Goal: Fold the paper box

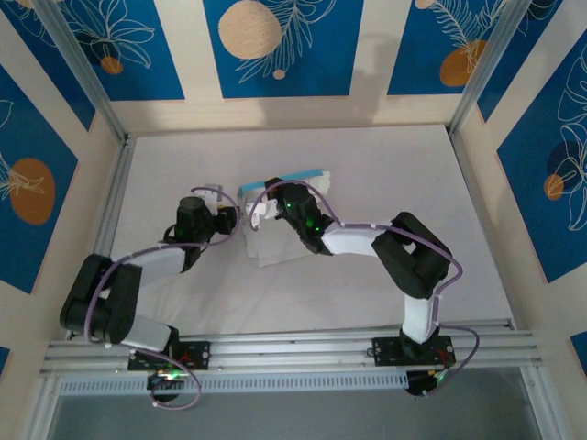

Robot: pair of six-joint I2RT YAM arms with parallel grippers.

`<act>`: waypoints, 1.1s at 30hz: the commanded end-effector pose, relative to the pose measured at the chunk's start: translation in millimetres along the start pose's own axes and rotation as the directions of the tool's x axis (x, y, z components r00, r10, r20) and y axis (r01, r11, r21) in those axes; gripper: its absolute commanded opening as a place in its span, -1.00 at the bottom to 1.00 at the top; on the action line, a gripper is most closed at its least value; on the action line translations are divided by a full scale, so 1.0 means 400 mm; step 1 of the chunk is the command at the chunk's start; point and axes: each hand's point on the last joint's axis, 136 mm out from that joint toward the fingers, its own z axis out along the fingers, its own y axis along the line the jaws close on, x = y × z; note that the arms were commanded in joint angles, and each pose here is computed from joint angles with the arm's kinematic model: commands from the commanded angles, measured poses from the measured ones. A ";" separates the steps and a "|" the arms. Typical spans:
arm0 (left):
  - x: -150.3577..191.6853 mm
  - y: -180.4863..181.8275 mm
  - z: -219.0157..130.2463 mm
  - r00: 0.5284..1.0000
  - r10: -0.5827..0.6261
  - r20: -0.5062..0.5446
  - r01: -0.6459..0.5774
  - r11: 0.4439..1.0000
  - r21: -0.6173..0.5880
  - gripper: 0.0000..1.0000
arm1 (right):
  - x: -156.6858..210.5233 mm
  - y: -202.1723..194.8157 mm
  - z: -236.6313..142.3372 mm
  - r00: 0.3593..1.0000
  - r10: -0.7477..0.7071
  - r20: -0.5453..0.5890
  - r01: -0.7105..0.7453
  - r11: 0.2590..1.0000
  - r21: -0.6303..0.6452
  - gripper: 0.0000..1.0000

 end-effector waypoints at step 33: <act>-0.059 -0.118 -0.014 0.926 0.275 0.259 -0.343 0.900 0.271 0.11 | 0.019 0.044 0.063 0.996 0.087 0.012 -0.086 0.995 -0.060 -1.00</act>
